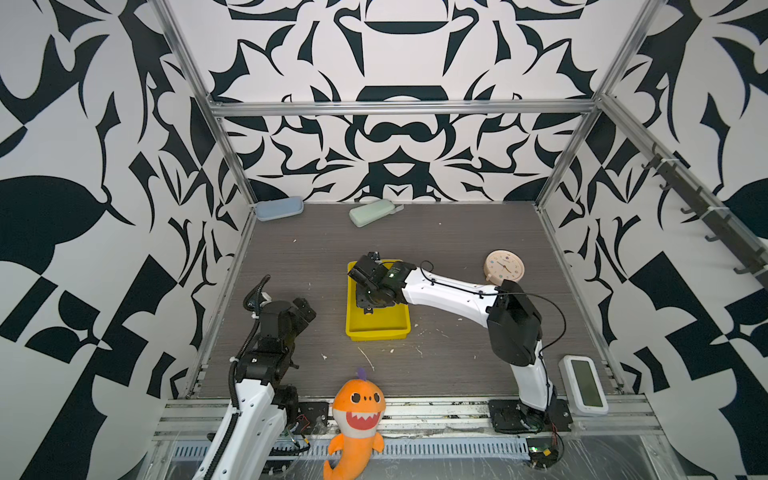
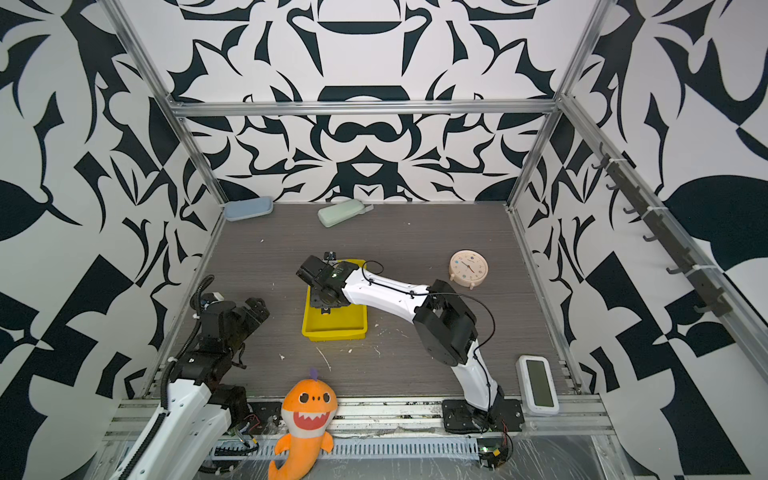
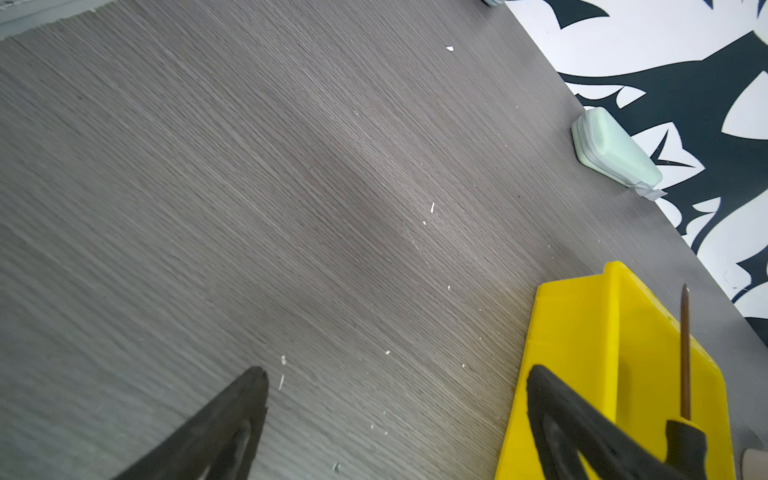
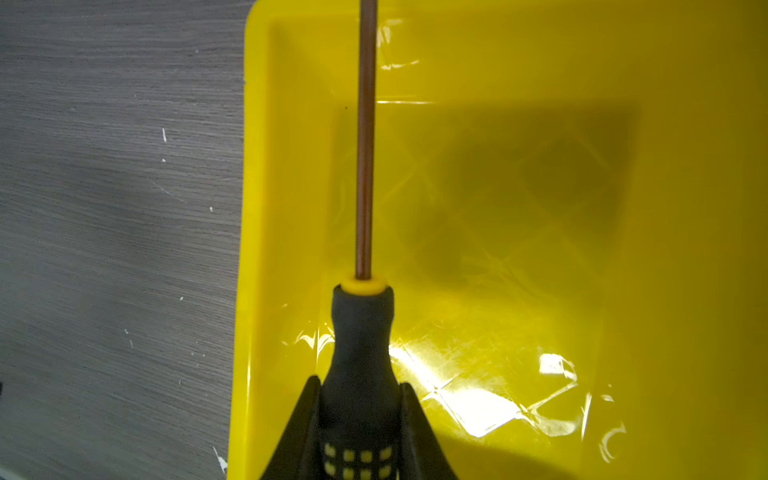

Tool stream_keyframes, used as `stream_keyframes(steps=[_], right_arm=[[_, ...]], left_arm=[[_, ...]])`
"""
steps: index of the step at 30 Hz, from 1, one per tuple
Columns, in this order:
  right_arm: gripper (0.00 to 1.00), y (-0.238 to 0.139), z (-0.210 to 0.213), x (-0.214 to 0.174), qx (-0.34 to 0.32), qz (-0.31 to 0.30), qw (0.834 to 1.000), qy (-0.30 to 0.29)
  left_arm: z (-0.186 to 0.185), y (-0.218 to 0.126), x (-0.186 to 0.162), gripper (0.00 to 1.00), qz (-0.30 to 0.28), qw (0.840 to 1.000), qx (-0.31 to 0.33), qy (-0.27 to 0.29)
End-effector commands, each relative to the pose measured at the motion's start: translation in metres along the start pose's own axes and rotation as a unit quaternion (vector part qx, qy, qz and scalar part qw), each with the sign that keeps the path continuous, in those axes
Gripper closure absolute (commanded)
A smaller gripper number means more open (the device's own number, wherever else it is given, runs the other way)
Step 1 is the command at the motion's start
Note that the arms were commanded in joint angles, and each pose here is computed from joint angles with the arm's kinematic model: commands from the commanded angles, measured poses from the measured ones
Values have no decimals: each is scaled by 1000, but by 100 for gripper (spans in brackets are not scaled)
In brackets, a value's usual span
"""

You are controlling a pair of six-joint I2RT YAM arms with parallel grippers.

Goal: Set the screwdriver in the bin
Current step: 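Lift the screwdriver with the right gripper and carry it over the yellow bin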

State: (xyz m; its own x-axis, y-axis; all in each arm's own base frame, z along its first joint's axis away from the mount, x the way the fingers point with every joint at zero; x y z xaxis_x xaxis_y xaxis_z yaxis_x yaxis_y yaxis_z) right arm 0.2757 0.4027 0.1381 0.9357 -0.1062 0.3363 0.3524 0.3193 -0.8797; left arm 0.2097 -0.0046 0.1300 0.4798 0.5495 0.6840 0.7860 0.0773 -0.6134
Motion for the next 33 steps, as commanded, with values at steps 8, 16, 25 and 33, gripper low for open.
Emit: stream_keyframes(steps=[8,16,25,33], right_arm=[[95,-2,1,6,2,-12,1000,17],[95,19,-8,-5,-10,4,1000,26],[94,38,-12,-12,-23,17,999,23],[86,36,-12,-12,-24,17,999,23]], left_arm=[[3,2,-5,0,5,1000,3,-2],[3,1,-5,0,5,1000,3,-2],[5,0,-4,0,-1,1000,6,-6],[5,0,-4,0,0,1000,8,-6]])
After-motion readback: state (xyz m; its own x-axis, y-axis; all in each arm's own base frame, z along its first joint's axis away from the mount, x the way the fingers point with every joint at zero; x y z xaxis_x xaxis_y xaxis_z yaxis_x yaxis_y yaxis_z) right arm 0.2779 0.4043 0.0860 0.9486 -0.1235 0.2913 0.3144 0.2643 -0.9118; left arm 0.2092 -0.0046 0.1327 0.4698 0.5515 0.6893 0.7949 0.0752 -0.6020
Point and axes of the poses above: each gripper's point midway between its finger pads, its own y axis out along the fingers, its own z axis along the line the jaws close on, x = y × z, the point moved 4 cm from there along -y, back along the fingers, and after that the axes turned 7 degrees about y, right-handed, at the moved point
